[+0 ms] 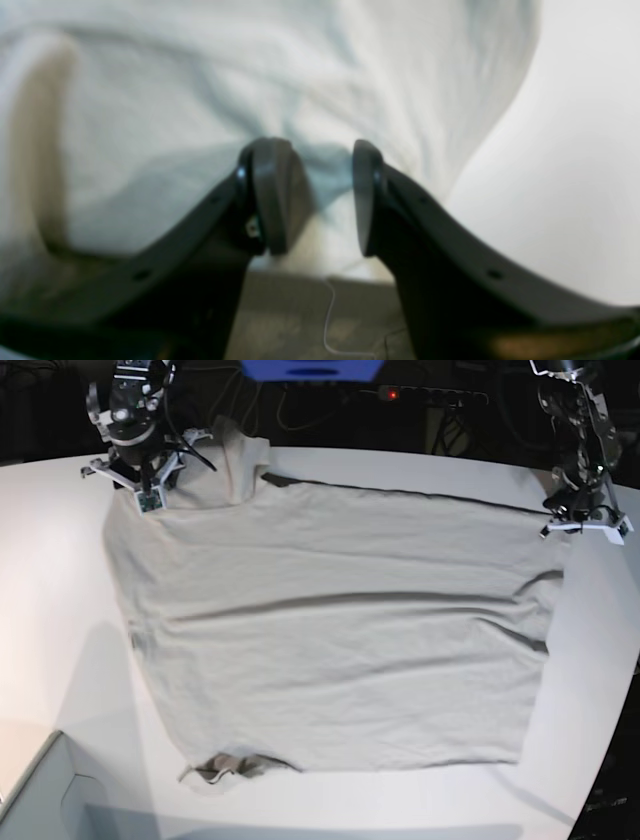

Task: Layout the t-shirt on the table in an organized manner, then fold the t-shirt properly
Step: 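Drag the held shirt edge away from the hem with both grippers, then fold the held edge back over the shirt body with both grippers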

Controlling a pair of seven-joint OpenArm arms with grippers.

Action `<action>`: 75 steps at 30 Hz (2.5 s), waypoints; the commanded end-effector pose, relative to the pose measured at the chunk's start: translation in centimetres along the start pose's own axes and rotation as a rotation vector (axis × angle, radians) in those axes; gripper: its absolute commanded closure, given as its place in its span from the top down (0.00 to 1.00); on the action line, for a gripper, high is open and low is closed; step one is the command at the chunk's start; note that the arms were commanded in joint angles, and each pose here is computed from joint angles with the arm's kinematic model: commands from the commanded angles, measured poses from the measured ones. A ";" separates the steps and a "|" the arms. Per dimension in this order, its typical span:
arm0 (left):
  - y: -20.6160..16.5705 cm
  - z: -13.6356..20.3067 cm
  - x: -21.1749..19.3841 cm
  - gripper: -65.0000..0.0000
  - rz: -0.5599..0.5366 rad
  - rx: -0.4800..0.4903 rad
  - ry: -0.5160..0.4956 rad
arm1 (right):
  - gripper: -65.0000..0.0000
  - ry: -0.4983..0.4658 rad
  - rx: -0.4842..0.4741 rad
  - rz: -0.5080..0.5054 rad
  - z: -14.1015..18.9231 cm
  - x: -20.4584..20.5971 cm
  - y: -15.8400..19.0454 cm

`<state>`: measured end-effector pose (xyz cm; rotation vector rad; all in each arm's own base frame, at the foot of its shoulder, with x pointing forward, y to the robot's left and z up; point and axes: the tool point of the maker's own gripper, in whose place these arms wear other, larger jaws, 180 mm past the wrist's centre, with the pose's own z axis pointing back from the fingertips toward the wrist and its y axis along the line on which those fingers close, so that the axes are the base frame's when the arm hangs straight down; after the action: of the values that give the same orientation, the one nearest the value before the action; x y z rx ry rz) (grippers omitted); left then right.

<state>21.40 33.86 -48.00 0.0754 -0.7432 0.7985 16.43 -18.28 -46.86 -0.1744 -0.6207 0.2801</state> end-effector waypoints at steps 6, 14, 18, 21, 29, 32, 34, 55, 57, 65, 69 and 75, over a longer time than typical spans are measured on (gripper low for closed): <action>0.1 0.0 -1.6 0.00 0.010 0.017 0.077 | 0.31 -0.036 -0.022 -0.005 0.5 0.8 -0.8; -0.4 1.3 0.2 0.00 -0.011 -0.009 0.019 | 0.45 -0.095 -0.080 -0.167 2.2 0.9 -3.9; -0.3 1.3 0.1 0.00 -0.009 -0.005 0.022 | 0.47 -0.084 -0.087 -0.177 2.2 0.3 -4.1; -0.3 1.3 0.1 0.00 -0.009 -0.005 0.022 | 0.47 -0.061 -0.071 -0.187 1.8 -0.6 -3.6; 0.1 1.4 -0.2 0.00 -0.012 0.001 0.027 | 0.47 0.000 -0.028 -0.219 0.6 -2.8 -2.0; 0.2 1.4 -0.3 0.00 -0.013 0.003 0.029 | 0.47 0.016 -0.018 -0.226 0.4 -3.4 -1.6; 0.3 1.4 -0.4 0.00 -0.014 0.004 0.030 | 0.47 0.026 -0.011 -0.230 0.3 -3.8 -1.3; 0.9 2.9 0.1 0.00 -0.011 -0.003 0.007 | 0.00 -0.067 -0.085 -0.160 2.8 -0.7 -4.1; 1.5 3.3 0.5 0.00 0.027 -0.004 -0.004 | 0.00 -0.085 -0.096 -0.151 3.2 -0.1 -4.4; 2.0 3.7 0.9 0.00 0.082 -0.018 -0.008 | 0.00 -0.119 -0.095 -0.135 3.6 1.3 -4.6; 1.4 3.9 1.6 0.00 0.078 -0.032 -0.027 | 0.00 -0.170 -0.020 -0.171 3.7 2.4 -3.6; -1.1 5.1 4.3 0.00 0.063 -0.093 -0.104 | 0.00 -0.239 -0.013 -0.199 3.3 4.8 -4.0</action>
<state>20.45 33.38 -42.50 -0.0027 -0.8384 0.8380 18.35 -20.45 -41.73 -0.1007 -0.8225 0.0924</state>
